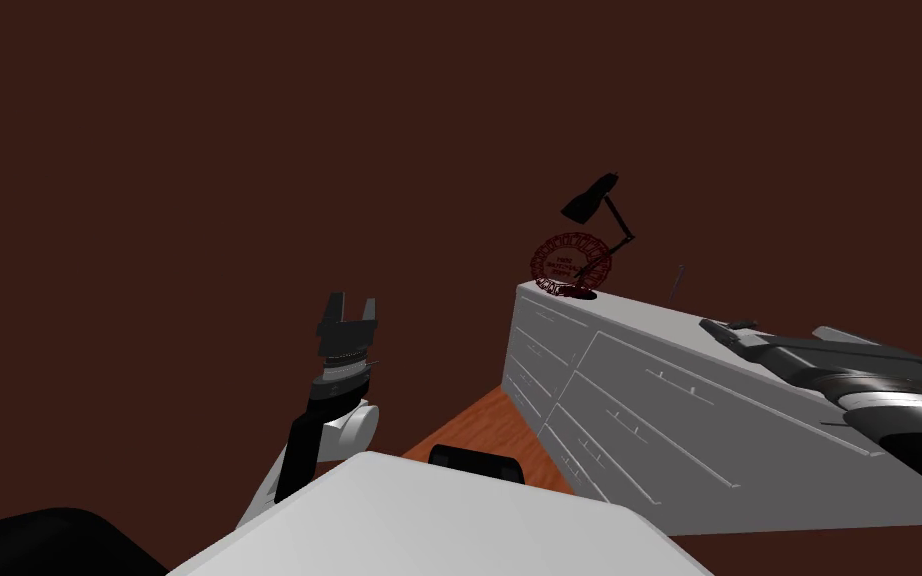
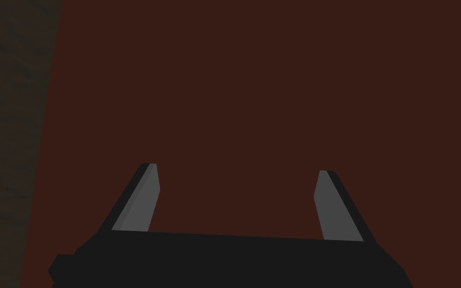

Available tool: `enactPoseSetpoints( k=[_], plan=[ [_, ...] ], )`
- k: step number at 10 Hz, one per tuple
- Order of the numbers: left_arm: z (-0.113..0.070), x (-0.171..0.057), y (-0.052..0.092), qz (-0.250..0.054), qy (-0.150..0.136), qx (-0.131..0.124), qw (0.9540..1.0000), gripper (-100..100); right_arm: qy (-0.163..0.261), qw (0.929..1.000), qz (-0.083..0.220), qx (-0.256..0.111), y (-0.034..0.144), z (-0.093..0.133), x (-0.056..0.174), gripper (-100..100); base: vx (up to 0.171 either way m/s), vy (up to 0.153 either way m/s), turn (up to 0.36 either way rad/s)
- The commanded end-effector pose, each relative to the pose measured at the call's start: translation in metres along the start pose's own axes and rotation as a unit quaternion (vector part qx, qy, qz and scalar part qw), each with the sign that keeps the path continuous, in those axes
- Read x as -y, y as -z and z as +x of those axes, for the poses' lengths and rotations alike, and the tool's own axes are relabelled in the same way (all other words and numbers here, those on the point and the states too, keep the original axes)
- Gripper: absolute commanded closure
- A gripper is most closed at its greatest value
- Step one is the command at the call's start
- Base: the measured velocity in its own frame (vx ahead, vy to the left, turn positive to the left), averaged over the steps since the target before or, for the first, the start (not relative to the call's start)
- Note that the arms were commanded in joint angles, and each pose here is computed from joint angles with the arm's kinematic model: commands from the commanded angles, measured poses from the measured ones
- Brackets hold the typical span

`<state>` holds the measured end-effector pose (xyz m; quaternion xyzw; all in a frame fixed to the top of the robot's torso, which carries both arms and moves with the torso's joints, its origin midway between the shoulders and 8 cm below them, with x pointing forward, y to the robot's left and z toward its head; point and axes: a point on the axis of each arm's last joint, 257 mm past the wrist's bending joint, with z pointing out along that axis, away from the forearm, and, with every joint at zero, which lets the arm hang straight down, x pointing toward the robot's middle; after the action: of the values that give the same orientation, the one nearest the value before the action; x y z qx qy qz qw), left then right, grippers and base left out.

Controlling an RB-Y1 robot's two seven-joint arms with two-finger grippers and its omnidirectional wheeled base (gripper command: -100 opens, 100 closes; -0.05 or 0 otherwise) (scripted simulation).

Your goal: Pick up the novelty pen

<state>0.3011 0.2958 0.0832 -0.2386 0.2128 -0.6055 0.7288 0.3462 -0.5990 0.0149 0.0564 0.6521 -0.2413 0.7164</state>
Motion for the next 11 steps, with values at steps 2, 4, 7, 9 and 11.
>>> enactPoseSetpoints(
  k=[2, 4, 7, 9, 11],
  plan=[
    [0.0, 0.0, 0.0, 0.0, 0.0, 0.0, 1.0, 0, -0.019, 0.9998, 0.006, -0.002, -0.016, 0.006, -0.004, -100, -0.022, 0.075, -0.068],
    [0.0, 0.0, 0.0, 0.0, 0.0, 0.0, 1.0, 0, -0.032, 0.9995, 0.008, 0.003, -0.03, 0.003, -0.008, -100, -0.014, 0.062, -0.064],
    [0.0, 0.0, 0.0, 0.0, 0.0, 0.0, 1.0, 0, -0.049, 0.9987, 0.012, -0.004, -0.052, 0.008, -0.013, -100, 0.0, 0.033, -0.05],
    [0.0, 0.0, 0.0, 0.0, 0.0, 0.0, 1.0, 0, -0.056, 0.9983, 0.013, -0.006, -0.063, 0.008, -0.016, -100, 0.006, 0.02, -0.043],
    [0.0, 0.0, 0.0, 0.0, 0.0, 0.0, 1.0, 0, -0.064, 0.9979, 0.013, -0.005, -0.076, 0.005, -0.021, -100, 0.018, 0.014, -0.057]
  ],
)
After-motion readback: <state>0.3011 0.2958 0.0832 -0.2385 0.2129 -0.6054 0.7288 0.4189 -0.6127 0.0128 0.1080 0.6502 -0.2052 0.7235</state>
